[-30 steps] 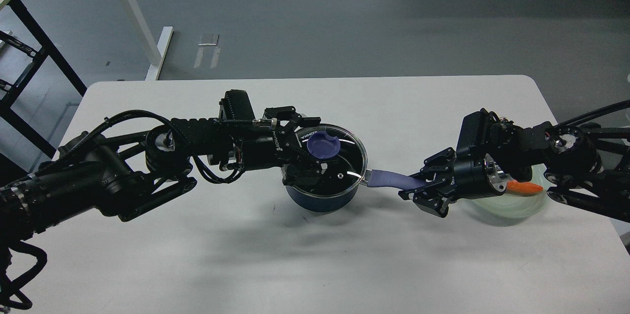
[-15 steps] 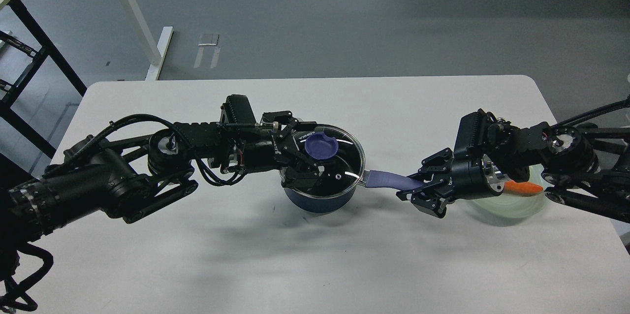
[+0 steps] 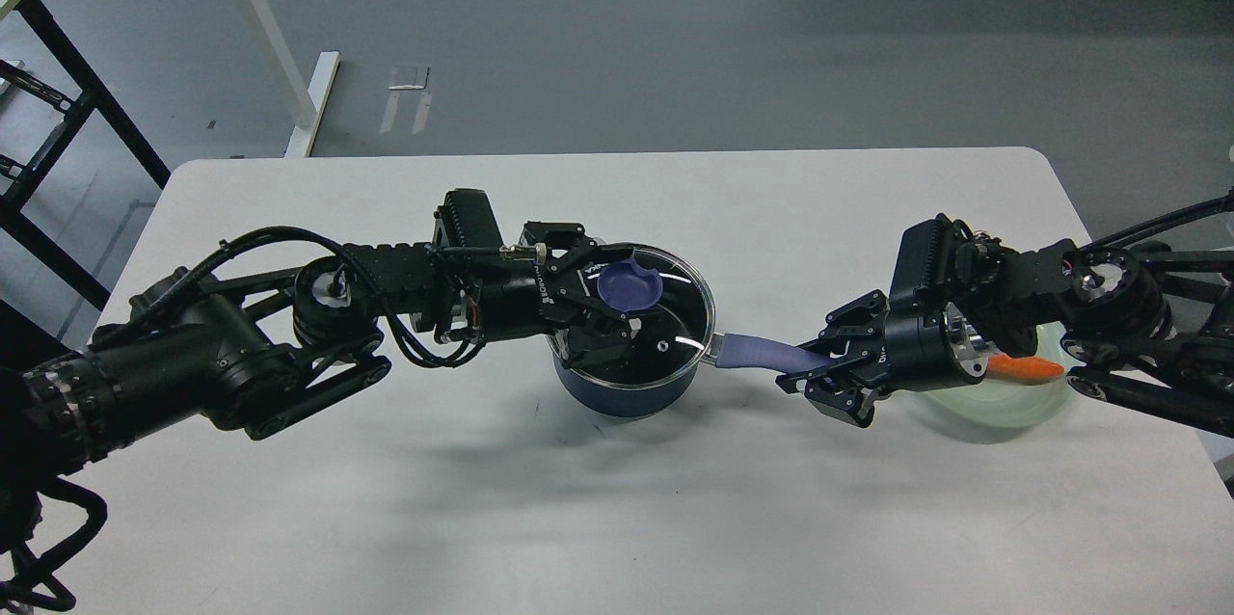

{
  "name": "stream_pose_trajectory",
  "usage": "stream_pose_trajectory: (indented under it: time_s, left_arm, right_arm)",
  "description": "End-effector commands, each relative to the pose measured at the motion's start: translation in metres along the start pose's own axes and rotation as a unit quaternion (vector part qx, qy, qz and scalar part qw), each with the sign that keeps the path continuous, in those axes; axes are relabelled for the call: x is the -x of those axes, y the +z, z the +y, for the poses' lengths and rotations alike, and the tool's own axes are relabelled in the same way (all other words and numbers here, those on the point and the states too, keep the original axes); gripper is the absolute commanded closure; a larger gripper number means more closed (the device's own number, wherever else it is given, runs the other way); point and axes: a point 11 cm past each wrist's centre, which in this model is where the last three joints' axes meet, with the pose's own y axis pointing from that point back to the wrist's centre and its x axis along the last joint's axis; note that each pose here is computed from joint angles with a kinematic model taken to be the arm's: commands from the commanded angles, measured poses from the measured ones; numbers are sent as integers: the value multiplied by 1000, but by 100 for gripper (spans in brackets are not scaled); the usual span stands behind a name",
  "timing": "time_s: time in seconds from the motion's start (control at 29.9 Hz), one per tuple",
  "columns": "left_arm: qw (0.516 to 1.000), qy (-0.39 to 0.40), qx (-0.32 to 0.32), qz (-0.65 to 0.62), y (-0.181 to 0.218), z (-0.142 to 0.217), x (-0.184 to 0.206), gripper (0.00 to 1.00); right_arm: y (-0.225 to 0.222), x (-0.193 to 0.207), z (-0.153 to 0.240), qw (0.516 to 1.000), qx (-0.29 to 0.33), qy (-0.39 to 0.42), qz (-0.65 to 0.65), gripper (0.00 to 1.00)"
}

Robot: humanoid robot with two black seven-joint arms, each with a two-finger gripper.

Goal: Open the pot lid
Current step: 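Lower the left gripper onto the purple lid knob and grasp it, then lift the glass lid off the saucepan with the left gripper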

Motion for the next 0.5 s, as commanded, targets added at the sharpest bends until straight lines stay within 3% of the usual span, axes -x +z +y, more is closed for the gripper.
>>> stream_pose_trajectory:
  time_s: [0.0,0.33,0.47]
  left_arm:
    - [1000,-3,0,-2,0,1,1,55]
    - [1000,6,0,-8,-3,2,-11,56]
    - [1000,10,-11,-26,-16,19,-25,56]
  right_arm:
    - [0,0,0,1000,0,0,0,68]
    - [0,0,0,1000,1,0,-1,69]
    - [1,0,1,1000,1,2,-4,68]
